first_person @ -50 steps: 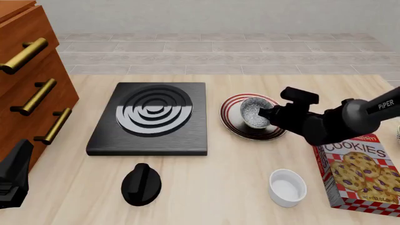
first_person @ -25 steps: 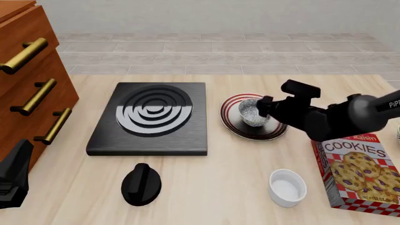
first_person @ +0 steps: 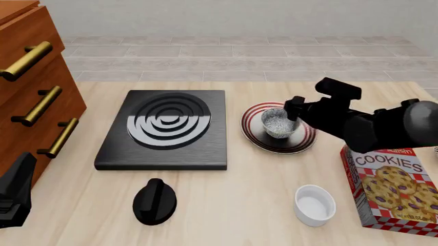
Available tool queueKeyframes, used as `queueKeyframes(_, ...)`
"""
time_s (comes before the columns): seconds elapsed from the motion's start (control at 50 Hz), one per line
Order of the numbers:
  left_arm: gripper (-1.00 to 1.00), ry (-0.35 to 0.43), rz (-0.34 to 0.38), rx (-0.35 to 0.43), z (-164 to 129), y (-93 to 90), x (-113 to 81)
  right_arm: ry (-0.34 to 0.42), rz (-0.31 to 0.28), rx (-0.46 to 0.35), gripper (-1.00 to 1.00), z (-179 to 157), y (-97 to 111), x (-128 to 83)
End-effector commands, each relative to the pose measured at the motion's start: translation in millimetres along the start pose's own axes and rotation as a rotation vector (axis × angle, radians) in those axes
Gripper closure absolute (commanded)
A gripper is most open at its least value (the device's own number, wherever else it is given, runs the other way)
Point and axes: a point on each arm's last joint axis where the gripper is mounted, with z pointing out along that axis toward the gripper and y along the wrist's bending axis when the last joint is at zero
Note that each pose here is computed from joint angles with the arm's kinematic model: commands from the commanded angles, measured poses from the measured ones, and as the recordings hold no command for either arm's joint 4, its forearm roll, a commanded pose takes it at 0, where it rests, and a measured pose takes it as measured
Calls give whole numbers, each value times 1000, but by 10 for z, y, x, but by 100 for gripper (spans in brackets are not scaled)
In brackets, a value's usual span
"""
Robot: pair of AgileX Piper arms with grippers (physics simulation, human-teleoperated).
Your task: Pick the akita bowl next to the ramekin and place it on the plate.
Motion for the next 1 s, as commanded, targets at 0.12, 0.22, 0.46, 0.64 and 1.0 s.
queueKeyframes(0.12,-100,0,0,0,0,0,0,-25,-3,-11,-100,-171,72,-171)
queueKeyframes(0.22,-100,0,0,0,0,0,0,-33,-2,-16,-100,-226,97,-220)
queueKeyframes(0.46,-100,0,0,0,0,0,0,-46,-3,-21,-100,-330,118,-276)
queueKeyframes(0.64,-100,0,0,0,0,0,0,-53,0,-24,-100,-426,120,-276)
queueKeyframes(1.0,-100,0,0,0,0,0,0,-75,15,-25,-100,-641,102,-307)
